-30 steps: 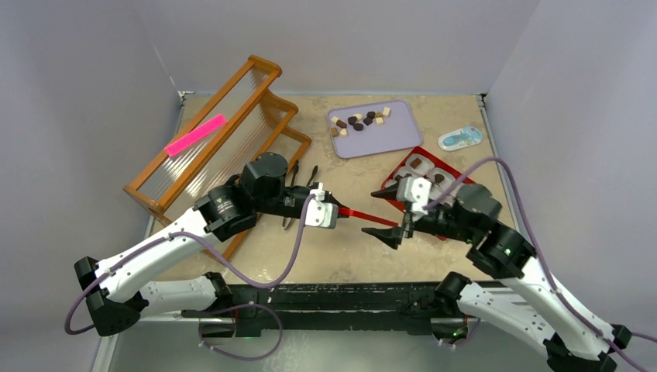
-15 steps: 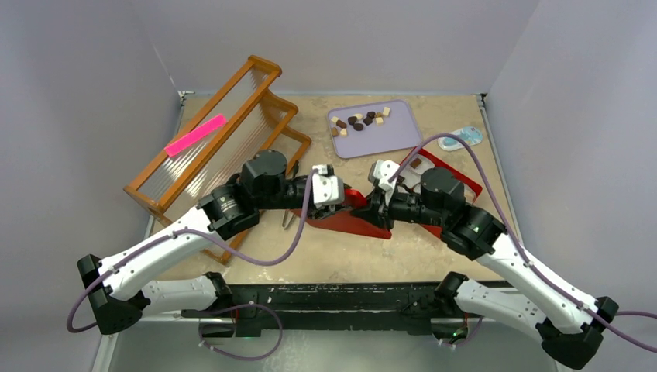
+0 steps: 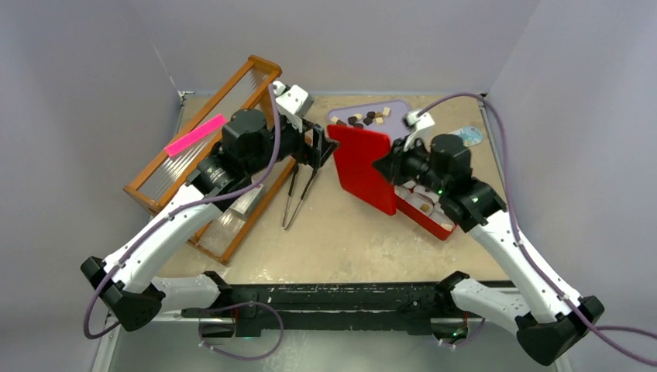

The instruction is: Pack the chocolate

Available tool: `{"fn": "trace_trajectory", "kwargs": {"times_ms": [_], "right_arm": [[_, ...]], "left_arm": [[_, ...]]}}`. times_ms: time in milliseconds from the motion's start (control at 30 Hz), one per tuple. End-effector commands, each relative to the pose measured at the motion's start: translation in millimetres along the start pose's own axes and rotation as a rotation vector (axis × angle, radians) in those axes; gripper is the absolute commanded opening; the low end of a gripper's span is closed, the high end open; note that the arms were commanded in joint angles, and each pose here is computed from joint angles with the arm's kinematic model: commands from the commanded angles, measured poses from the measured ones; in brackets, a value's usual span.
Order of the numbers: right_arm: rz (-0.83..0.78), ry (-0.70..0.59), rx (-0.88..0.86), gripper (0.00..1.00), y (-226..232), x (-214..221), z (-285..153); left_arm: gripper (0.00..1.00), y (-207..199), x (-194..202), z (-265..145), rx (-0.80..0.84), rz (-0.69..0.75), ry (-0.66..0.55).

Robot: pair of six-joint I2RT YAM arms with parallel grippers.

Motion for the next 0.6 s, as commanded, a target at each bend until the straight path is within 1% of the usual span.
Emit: {"fn": "trace_trajectory", "kwargs": {"times_ms": [0, 100, 200, 300, 333, 467, 567], "right_arm": [[0.142, -0.162, -0.036, 0.00, -5, -49, -24], [0.252, -0.154, -0.073, 0.00, -27, -56, -31], [0.398, -0.162, -0.150, 0.00, -57, -58, -42], [0.559, -0.166, -0.238, 0.00, -92, -50, -54], [0.587, -0.162, -0.244, 0.00, -100, -48, -58], [0.689, -0.170, -0.111, 0.00, -125, -35, -70], [0.756, -0.171, -0.075, 0.00, -139, -27, -72]], "left_arm": [[0.77, 13, 11, 16, 0.050, -0.231, 0.065], [0.77, 29, 18, 29, 0.052, -0.322, 0.073], [0.77, 45, 22, 42, 0.075, -0.414, 0.044], [0.77, 56, 29, 62, 0.098, -0.465, 0.050], [0.77, 59, 33, 69, 0.096, -0.470, 0.061], [0.74, 69, 61, 103, 0.102, -0.503, 0.120], [0.71, 73, 82, 123, 0.125, -0.527, 0.130]]}}
Point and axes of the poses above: each gripper's point midway between its finger pads, its own z axis out along the fingers, its own y axis along the line the jaws close on, x = y × z, the point moved 9 cm from there along -z, back along the fingers, and after that the axes turned 3 degrees about z, right-handed, at the moved point
